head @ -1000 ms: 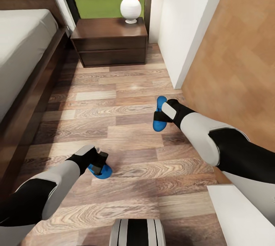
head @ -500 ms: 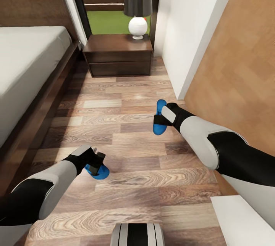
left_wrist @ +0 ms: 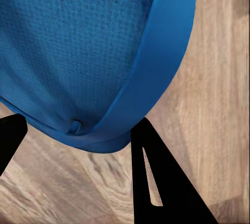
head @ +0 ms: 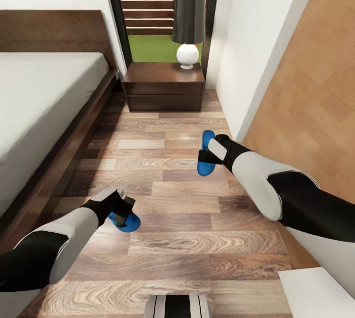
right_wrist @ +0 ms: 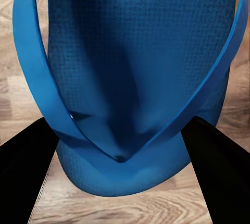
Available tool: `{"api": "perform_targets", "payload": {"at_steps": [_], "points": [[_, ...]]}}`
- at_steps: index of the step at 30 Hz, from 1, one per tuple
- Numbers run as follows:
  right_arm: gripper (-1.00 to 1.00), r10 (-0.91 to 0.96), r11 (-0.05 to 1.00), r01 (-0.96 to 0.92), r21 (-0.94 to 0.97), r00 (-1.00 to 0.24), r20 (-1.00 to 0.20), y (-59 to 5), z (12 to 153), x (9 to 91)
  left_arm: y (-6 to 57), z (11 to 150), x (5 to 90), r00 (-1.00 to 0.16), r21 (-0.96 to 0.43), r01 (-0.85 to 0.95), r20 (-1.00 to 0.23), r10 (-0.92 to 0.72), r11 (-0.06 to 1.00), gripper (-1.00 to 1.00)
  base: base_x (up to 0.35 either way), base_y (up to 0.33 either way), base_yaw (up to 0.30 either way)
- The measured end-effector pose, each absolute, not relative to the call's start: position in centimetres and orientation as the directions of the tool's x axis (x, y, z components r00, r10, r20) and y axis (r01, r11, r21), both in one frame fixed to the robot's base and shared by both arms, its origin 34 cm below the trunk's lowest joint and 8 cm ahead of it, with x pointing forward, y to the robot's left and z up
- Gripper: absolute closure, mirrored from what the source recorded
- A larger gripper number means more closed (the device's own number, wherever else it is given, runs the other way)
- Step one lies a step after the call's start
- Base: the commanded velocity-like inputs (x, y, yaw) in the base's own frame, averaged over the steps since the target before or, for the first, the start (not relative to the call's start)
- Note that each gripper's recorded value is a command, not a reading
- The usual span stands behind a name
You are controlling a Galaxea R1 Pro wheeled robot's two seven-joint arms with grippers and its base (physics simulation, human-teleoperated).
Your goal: In the bedroom, move the book from the bed onto either nightstand, and place the two sandals side by side next to the bed.
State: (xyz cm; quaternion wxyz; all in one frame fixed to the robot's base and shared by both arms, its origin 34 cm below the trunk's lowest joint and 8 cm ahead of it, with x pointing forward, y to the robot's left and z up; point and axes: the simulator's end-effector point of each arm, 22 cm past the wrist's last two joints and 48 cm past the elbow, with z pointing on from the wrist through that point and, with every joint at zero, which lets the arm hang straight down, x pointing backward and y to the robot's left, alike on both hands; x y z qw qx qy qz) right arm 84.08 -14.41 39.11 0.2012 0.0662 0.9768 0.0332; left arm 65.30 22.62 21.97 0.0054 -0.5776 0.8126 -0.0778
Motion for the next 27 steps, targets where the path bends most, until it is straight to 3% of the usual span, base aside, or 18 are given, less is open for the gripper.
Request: {"api": "perform_targets", "payload": {"at_steps": [16, 27], "points": [[1.00, 0.143, 0.989, 0.113, 0.096, -0.894, -0.425, -14.4, 43.1, 82.6, 22.6, 27.1, 67.6, -0.336, -0.227, -0.921, 0.054, -0.940, 0.317, 1.00, 0.000, 0.000, 0.118], [1.00, 0.145, 0.989, 0.113, 0.100, -0.887, -0.438, -14.4, 45.0, 80.9, 22.2, 30.5, 68.3, -0.340, -0.270, -0.909, 0.041, -0.940, 0.317, 1.00, 0.000, 0.000, 0.025]]}}
